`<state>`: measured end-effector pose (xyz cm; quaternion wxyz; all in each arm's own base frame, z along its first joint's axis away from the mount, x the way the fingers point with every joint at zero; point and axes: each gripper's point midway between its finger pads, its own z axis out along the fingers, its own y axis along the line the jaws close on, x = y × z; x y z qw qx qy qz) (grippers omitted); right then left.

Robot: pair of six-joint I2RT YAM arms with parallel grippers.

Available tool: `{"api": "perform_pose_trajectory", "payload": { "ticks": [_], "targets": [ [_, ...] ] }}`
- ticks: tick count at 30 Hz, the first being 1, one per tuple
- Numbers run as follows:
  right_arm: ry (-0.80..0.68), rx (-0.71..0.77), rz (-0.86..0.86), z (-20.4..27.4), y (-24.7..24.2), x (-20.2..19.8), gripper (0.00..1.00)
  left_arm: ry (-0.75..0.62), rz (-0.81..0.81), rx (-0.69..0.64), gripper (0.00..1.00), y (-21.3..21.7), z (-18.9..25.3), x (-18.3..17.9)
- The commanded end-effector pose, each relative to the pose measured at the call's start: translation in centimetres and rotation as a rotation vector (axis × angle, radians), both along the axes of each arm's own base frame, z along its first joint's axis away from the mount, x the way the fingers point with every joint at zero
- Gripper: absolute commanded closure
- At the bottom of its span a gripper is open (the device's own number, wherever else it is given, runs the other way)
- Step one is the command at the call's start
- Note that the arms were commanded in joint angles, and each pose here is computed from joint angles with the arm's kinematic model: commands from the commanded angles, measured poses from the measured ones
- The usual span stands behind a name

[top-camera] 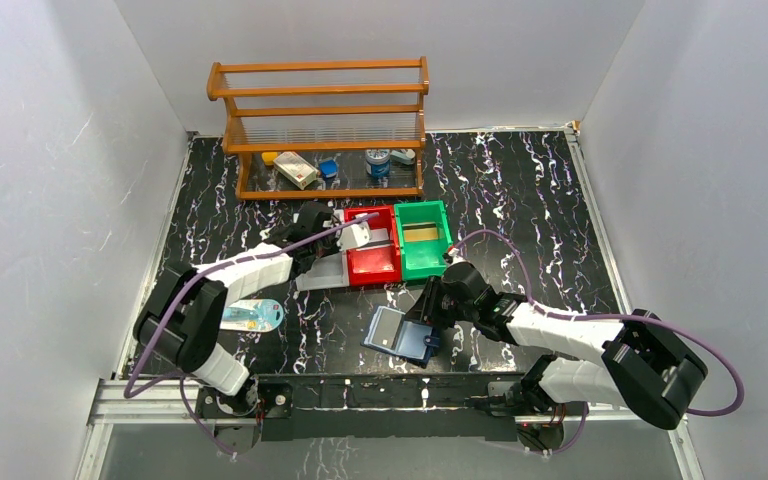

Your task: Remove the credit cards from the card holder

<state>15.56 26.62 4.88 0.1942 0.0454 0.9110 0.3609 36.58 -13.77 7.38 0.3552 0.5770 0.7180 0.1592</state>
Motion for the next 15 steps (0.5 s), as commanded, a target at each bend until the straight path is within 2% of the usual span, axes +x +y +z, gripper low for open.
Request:
{"api": "perform_pose_trajectory", "payload": {
  "ticks": [1,6,15],
  "targets": [
    [-0.057,0.05,0.022,2.2,1.3,0.9,0.64,0.025,-0.016,-0.061,1.0,-1.1,-0.2,0.7],
    [-0.06,0.044,0.023,2.2,1.2,0.9,0.63,0.03,-0.011,-0.06,0.99,-1.0,-0.9,0.8],
    [-0.059,0.039,0.027,2.1,1.1,0.8,0.63,0.024,0.001,-0.054,0.79,-0.4,-1.5,0.8]
  ]
}}
